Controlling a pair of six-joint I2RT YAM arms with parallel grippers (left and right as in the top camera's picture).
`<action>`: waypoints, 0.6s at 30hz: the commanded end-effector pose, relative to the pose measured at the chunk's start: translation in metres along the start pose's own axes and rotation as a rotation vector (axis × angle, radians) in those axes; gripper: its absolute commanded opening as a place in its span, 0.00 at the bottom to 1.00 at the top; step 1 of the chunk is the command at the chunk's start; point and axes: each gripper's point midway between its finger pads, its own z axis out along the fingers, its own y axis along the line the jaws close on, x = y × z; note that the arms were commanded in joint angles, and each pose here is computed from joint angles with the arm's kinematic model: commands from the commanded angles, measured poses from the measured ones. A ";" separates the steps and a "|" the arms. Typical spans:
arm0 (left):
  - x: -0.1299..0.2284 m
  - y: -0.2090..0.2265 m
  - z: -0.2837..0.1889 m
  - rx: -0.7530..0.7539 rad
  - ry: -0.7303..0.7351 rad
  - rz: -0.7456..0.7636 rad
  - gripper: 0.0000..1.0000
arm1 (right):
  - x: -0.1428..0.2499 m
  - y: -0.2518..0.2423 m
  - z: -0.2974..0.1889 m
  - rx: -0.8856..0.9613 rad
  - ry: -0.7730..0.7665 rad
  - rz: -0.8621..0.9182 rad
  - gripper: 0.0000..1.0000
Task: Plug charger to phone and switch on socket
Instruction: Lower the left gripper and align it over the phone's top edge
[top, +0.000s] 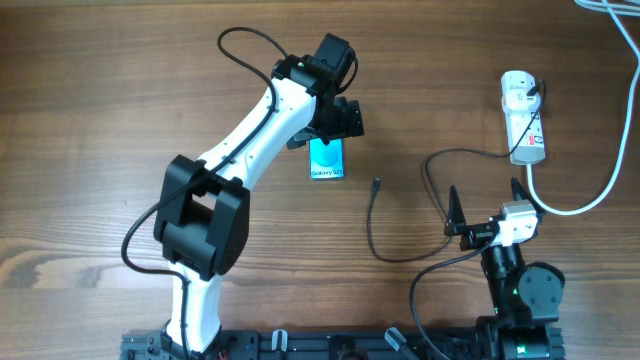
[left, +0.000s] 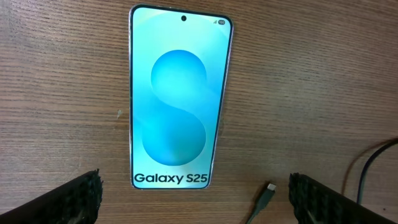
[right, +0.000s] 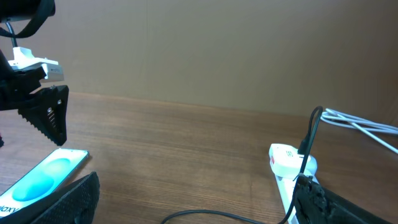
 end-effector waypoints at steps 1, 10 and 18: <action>-0.001 0.004 0.007 -0.025 -0.002 0.016 1.00 | 0.000 -0.003 0.000 0.017 -0.001 -0.005 1.00; -0.008 0.008 0.007 -0.056 -0.041 0.047 1.00 | 0.000 -0.003 0.000 0.017 -0.001 -0.005 1.00; -0.010 0.007 0.011 -0.050 -0.050 0.084 1.00 | 0.000 -0.003 0.000 0.017 -0.001 -0.005 1.00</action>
